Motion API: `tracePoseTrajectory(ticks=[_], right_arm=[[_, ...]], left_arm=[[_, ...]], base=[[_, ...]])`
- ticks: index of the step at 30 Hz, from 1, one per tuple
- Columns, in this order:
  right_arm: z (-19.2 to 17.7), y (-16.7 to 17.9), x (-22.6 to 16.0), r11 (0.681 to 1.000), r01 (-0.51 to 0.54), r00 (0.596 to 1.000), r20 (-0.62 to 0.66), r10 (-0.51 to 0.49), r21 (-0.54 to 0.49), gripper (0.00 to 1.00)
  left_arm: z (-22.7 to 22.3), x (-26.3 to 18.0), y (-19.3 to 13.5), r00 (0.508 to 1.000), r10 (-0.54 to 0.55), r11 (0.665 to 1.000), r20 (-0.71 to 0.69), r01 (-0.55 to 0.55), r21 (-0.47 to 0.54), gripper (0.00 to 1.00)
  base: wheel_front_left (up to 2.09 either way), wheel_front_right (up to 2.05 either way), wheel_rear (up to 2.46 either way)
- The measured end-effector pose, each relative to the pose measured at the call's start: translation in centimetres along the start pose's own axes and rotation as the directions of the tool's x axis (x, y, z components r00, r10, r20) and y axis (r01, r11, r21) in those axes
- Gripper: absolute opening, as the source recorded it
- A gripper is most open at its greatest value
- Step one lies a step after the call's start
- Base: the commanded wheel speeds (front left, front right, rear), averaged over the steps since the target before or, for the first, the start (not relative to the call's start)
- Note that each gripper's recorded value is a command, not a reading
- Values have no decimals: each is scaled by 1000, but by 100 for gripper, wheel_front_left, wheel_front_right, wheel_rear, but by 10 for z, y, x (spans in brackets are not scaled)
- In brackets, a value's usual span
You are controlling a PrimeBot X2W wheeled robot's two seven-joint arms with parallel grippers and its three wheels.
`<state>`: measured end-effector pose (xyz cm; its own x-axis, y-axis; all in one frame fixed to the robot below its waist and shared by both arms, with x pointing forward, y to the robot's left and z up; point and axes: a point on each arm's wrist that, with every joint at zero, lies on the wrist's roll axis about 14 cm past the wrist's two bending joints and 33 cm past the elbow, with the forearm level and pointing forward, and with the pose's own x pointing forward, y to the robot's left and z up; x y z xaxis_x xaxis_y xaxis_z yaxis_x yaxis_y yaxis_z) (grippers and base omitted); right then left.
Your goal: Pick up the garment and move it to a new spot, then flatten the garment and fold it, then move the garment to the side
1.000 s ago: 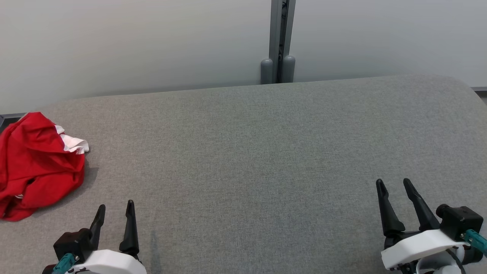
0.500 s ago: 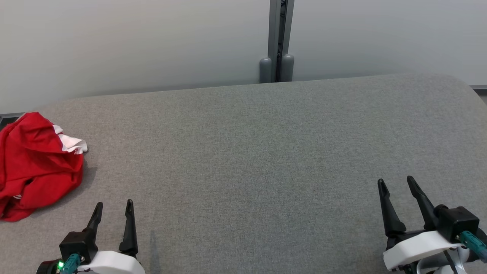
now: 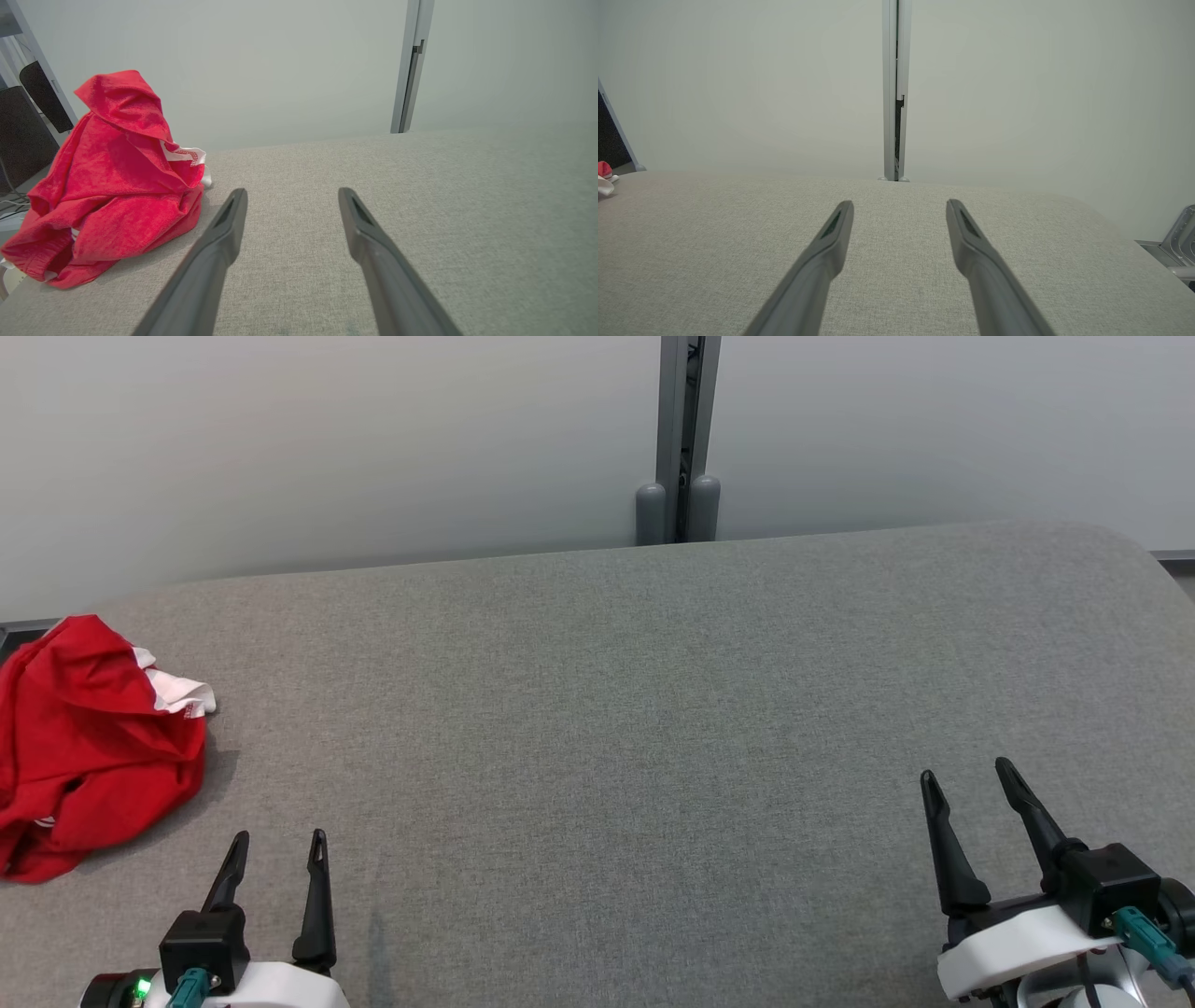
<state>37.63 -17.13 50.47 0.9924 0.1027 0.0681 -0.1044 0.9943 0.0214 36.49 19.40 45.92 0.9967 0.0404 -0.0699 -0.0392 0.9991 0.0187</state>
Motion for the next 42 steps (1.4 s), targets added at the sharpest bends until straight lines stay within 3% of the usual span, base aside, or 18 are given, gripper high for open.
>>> tracePoseTrajectory(ticks=[17,25,35,42], right_arm=[[0,-1,0,1000,6,1000,3,-6,-3,100],[-5,16,5,999,-54,998,-15,54,-5,100],[-11,73,25,975,-219,975,-22,220,28,100],[-16,133,37,924,-378,925,-28,380,57,100]], left_arm=[[2,-2,5,1000,18,1000,6,-18,5,100],[0,-8,16,999,54,999,3,-54,0,100],[-3,-38,64,979,203,979,-4,-203,-5,100],[-9,-81,109,933,360,933,-15,-360,-9,100]], base=[[0,0,0],[0,0,0],[0,0,0],[0,0,0]])
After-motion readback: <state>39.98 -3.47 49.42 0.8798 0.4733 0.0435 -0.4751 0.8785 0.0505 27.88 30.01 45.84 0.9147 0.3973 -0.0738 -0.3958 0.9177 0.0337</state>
